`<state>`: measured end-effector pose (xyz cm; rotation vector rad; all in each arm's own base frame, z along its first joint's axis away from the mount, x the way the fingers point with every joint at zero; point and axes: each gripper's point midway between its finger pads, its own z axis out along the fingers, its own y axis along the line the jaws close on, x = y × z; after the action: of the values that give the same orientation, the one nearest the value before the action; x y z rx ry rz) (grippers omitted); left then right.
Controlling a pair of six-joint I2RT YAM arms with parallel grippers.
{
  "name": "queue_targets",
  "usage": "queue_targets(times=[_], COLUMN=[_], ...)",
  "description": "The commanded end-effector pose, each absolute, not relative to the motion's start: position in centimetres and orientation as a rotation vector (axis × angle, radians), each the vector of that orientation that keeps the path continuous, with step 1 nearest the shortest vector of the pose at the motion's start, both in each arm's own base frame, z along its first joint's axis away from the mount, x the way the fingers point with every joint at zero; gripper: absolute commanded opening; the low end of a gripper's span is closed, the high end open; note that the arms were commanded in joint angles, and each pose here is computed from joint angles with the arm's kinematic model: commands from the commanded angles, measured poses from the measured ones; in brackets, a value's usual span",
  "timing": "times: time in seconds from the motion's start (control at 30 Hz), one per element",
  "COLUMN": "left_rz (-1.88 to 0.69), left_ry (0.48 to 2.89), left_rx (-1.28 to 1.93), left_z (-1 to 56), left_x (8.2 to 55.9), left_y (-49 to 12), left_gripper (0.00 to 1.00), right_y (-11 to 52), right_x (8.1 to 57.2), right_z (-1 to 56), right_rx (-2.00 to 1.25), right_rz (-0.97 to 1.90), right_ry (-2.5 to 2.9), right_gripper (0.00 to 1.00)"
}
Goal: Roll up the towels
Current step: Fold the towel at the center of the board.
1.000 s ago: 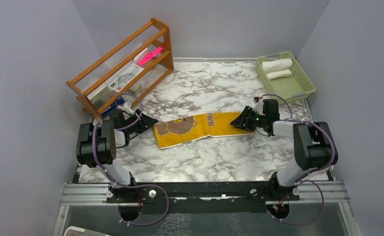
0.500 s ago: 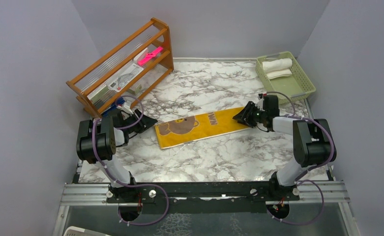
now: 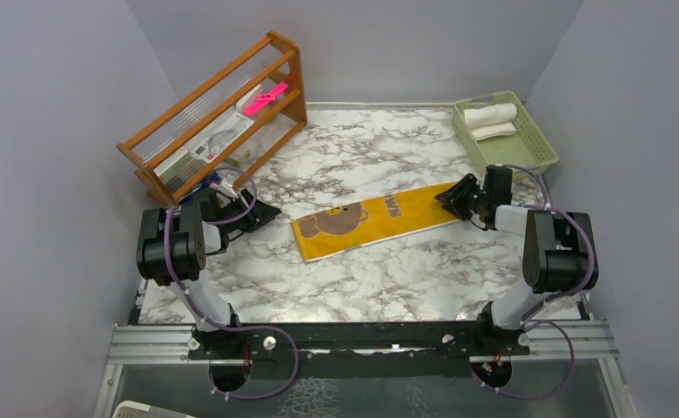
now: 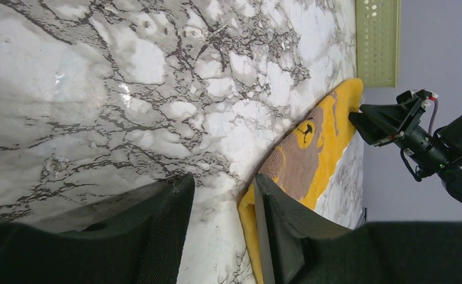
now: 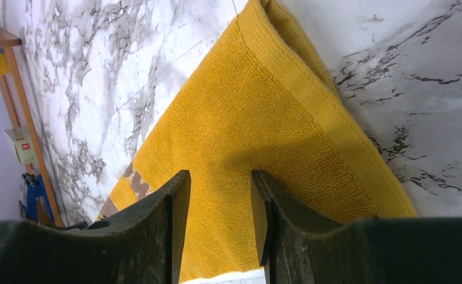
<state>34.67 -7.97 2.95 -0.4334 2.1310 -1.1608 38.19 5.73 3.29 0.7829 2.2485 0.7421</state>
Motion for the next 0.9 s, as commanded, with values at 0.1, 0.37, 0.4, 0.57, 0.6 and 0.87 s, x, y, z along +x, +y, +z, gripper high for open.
queue_targets(times=[0.1,0.37,0.4,0.57,0.6,0.87], left_rz=[-1.132,-0.931,-0.914,-0.902,-0.907,-1.001], left_ry=[2.305,2.309,2.313,2.297,2.293,2.278], left_rx=[-0.408,-0.519,-0.549,-0.606,-0.602,-0.592], left_z=[-0.6,-1.1,-1.3,-1.0,-0.8,-0.4], left_x=[34.0,32.8,32.2,29.9,29.6,27.4], left_y=[-10.9,-10.2,-9.9,-9.8,-9.9,-11.6], left_gripper=[0.45,0.45,0.45,0.45,0.45,0.46], right_y=[5.1,5.7,6.0,6.7,6.8,7.4], right_x=[40.0,39.4,39.2,39.1,39.1,38.7], right_z=[3.7,3.2,3.2,3.1,3.1,3.0], right_rx=[0.819,0.815,0.81,0.79,0.786,0.767], right_rz=[0.714,0.761,0.779,0.834,0.845,0.894], right_ry=[2.204,2.213,2.217,2.212,2.212,2.211], right_gripper=[0.43,0.43,0.43,0.43,0.43,0.42])
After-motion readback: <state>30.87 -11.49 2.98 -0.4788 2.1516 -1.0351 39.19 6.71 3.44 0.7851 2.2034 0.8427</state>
